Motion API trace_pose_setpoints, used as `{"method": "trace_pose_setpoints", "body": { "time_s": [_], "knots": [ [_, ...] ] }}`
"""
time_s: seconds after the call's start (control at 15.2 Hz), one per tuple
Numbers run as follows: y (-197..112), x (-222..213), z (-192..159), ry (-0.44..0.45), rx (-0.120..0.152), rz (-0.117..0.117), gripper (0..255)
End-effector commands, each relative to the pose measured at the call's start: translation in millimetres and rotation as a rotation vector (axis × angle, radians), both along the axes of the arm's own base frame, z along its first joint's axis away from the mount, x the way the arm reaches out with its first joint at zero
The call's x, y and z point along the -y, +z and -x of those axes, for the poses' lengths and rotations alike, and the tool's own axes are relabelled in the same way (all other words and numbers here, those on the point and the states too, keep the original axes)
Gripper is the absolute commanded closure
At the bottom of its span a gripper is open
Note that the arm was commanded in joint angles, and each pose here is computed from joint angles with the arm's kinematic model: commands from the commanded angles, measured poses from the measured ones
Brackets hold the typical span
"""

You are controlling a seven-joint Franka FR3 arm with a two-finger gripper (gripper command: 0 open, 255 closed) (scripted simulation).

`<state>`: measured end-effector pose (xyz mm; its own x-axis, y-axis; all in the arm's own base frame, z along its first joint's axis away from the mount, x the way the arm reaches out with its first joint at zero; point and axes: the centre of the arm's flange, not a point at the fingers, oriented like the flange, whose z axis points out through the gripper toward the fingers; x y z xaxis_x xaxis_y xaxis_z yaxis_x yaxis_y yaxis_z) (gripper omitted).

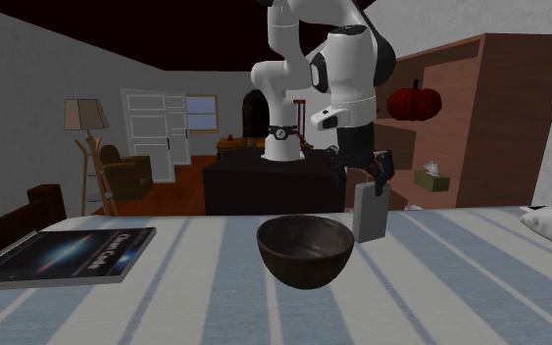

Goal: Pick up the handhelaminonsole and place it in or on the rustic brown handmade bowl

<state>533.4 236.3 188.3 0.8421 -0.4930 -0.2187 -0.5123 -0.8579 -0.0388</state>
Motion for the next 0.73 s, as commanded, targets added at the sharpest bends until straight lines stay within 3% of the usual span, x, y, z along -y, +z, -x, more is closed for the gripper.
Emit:
{"method": "trace_pose_setpoints", "body": {
  "time_s": [0.0, 0.07, 0.13, 0.66],
  "knots": [
    [-0.1, 0.0, 0.0, 0.000, 0.000, 0.000, 0],
    [-0.1, 0.0, 0.0, 0.000, 0.000, 0.000, 0],
    [-0.1, 0.0, 0.0, 0.000, 0.000, 0.000, 255],
    [0.1, -0.2, 0.1, 0.000, 0.000, 0.000, 255]
  ]
}}
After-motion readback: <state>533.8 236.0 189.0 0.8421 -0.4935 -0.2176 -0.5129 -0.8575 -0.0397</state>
